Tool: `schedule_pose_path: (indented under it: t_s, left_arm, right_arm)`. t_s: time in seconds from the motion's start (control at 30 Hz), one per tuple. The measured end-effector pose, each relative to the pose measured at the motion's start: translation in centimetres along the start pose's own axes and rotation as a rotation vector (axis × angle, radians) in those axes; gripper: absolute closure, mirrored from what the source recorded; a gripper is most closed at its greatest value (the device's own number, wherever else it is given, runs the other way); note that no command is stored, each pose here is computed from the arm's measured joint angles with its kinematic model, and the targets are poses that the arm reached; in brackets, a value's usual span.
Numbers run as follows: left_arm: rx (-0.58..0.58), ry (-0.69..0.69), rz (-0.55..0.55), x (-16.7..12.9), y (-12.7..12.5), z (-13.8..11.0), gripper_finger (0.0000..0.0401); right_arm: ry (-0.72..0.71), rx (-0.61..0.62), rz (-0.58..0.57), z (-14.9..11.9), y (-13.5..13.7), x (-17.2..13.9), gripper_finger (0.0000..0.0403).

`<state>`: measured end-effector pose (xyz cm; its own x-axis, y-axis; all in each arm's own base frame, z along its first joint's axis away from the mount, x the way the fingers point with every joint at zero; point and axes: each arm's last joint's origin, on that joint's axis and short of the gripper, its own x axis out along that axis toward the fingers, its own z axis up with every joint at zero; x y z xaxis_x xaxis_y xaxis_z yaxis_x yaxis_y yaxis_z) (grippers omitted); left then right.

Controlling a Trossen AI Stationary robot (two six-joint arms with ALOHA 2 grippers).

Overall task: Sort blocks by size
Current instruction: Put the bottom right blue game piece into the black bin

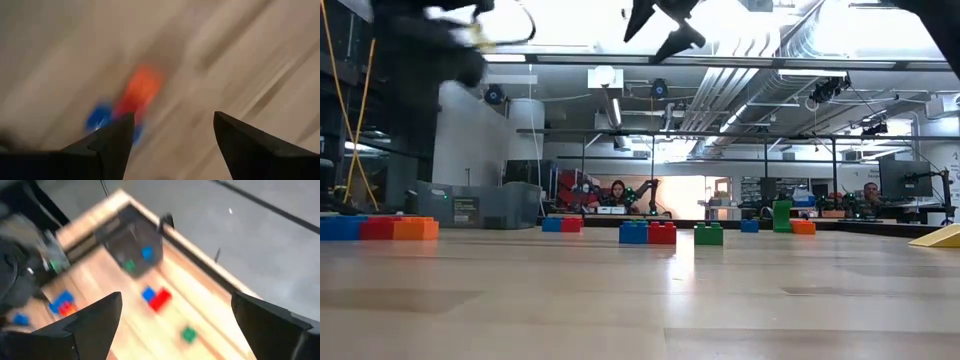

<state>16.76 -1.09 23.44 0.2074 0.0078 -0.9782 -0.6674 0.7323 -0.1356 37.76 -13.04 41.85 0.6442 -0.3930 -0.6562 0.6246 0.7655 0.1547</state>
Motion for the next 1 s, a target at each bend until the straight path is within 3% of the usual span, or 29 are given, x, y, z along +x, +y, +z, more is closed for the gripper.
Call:
schedule_pose_path:
  t_s: [0.1, 0.2, 0.4, 0.53, 0.63, 0.83, 1.0]
  left_arm:
    - [0.068, 0.183, 0.171, 1.2, -0.9, -2.3, 0.0153]
    - [0.109, 0.237, 0.257, 2.2, -2.2, -3.8, 0.0159]
    - [0.203, 0.424, 0.226, 4.9, -5.2, -6.0, 0.0160]
    - [0.293, 0.544, 0.314, 6.4, -5.8, -7.5, 0.0160]
    - [0.292, 0.623, 0.341, 7.4, -6.1, -8.0, 0.0161]
    - [0.351, 0.635, 0.248, 9.3, -7.3, -7.9, 0.0161]
    - [0.317, 0.666, 0.329, 10.3, -7.0, -7.8, 0.0161]
  right_arm:
    - [0.062, -0.036, -0.031, -1.1, 0.8, -0.3, 0.0032]
    - [0.097, -0.067, -0.041, -1.6, 1.2, -0.4, 0.0032]
    - [0.141, -0.155, -0.042, -1.8, 0.5, -0.4, 0.0032]
    - [0.154, -0.212, -0.021, -1.4, -0.5, -0.2, 0.0032]
    - [0.169, -0.251, 0.028, -1.2, -1.2, 0.0, 0.0032]
    - [0.184, -0.287, 0.103, -0.9, -2.0, 0.1, 0.0032]
    - [0.187, -0.285, 0.107, -0.9, -2.1, 0.1, 0.0032]
